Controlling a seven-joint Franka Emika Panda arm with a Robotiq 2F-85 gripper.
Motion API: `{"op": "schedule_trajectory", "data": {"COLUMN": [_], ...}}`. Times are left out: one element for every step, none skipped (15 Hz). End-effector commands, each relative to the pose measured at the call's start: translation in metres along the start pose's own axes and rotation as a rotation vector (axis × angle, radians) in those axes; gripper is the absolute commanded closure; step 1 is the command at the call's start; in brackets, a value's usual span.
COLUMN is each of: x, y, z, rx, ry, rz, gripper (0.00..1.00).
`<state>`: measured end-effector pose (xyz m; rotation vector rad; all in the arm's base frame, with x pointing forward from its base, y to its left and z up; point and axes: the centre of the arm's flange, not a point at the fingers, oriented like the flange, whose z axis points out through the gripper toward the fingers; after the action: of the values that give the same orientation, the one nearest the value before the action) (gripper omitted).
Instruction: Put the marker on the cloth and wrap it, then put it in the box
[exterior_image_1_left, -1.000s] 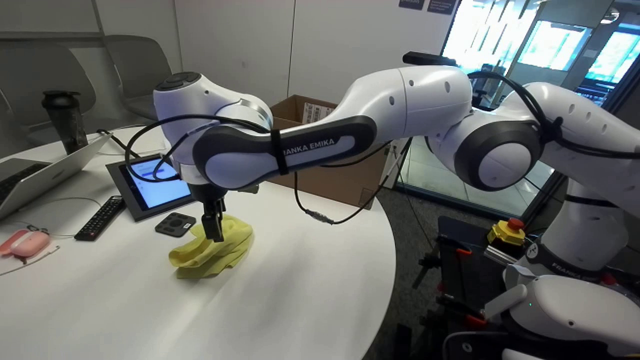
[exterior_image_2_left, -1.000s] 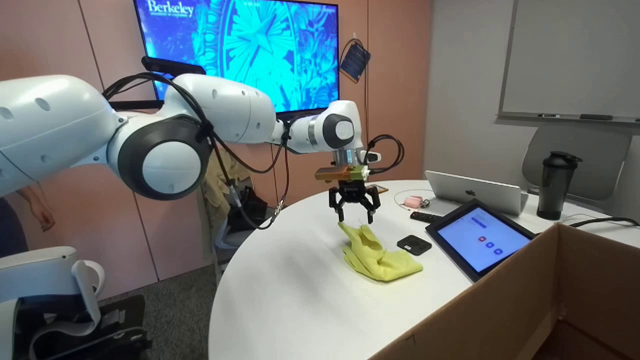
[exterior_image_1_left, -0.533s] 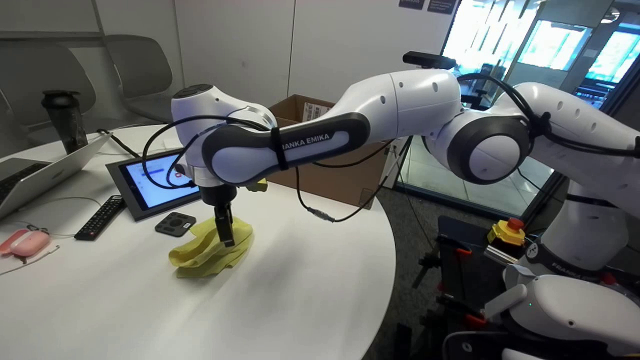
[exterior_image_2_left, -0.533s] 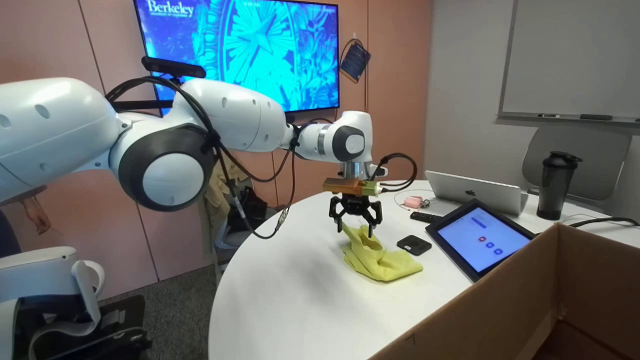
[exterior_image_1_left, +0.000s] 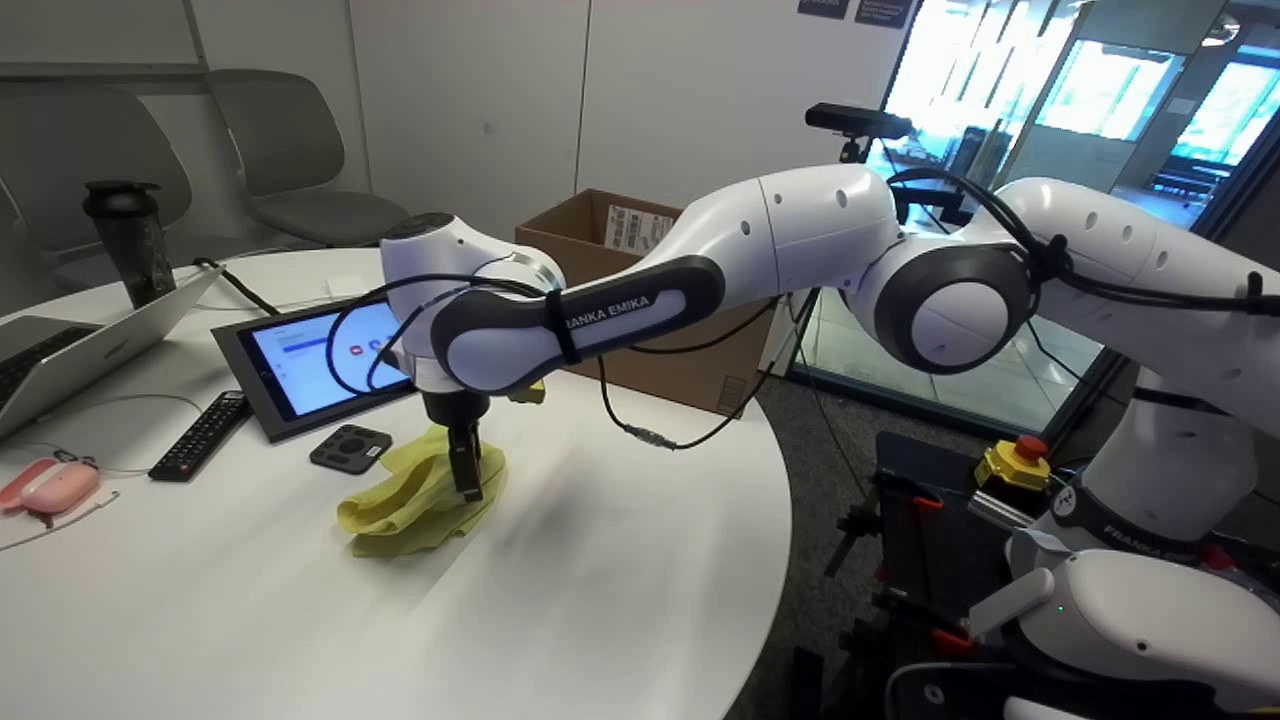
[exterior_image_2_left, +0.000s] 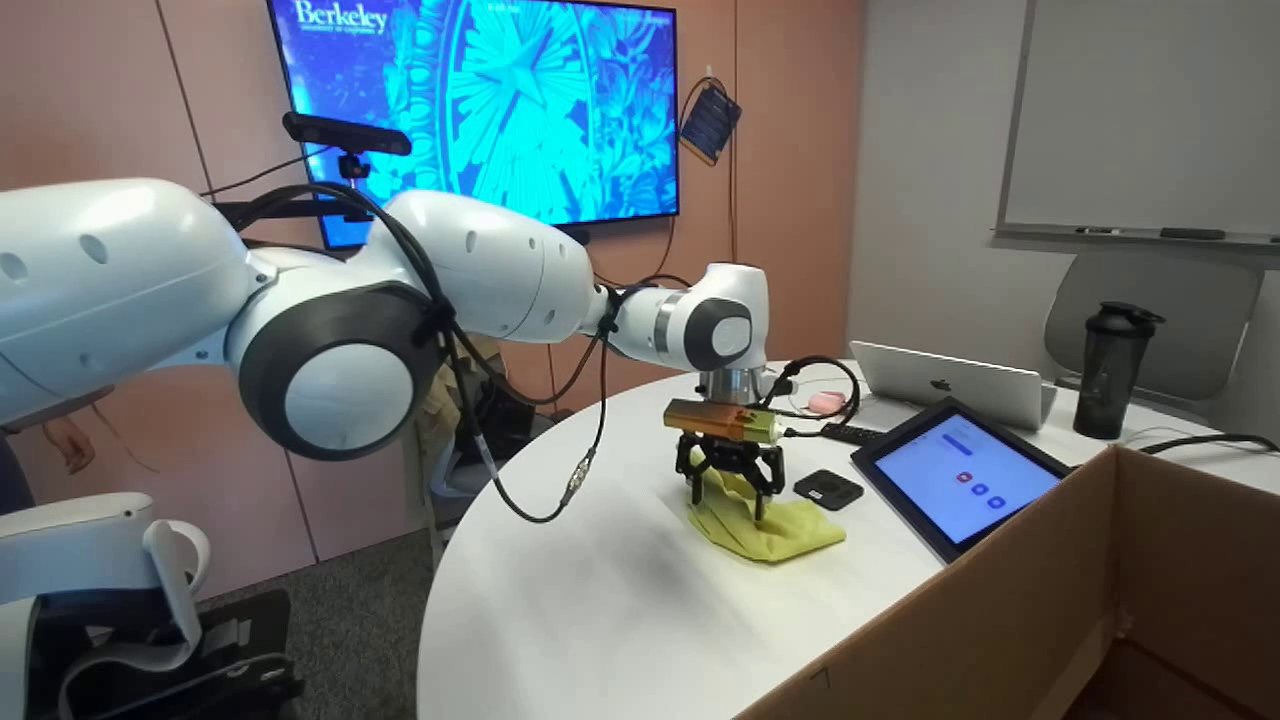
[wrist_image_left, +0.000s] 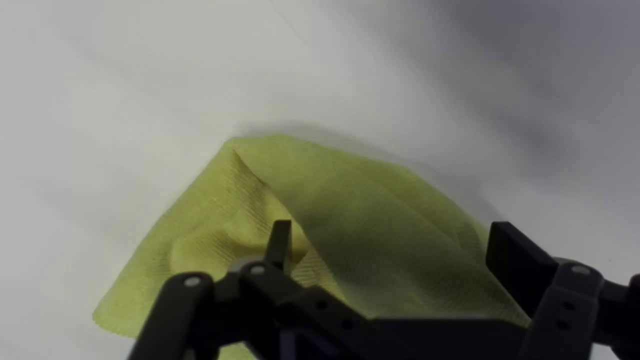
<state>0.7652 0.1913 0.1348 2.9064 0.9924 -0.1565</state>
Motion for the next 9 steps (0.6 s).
{"op": "schedule_trajectory", "data": {"x": [0.008,0.01,0.012,0.014,0.015,0.015,0.015,0.014,0.012], "y": [0.002,0.002,0.002,0.002,0.003,0.003,0.004,0.003,0.003], "z": [0.008,0.012,0.017,0.022,0.028,0.033,0.038,0.045,0.049], "rx": [0.009,-0.004,-0.011,-0.01,-0.012,-0.013,-0.019,-0.025,-0.028], "ry": [0.073,0.084,0.091,0.099,0.102,0.099,0.096,0.084,0.068], "rz": [0.019,0.024,0.025,0.024,0.028,0.035,0.042,0.053,0.06], "gripper": [0.0,0.0,0.0,0.0,0.0,0.0,0.0,0.0,0.01]}}
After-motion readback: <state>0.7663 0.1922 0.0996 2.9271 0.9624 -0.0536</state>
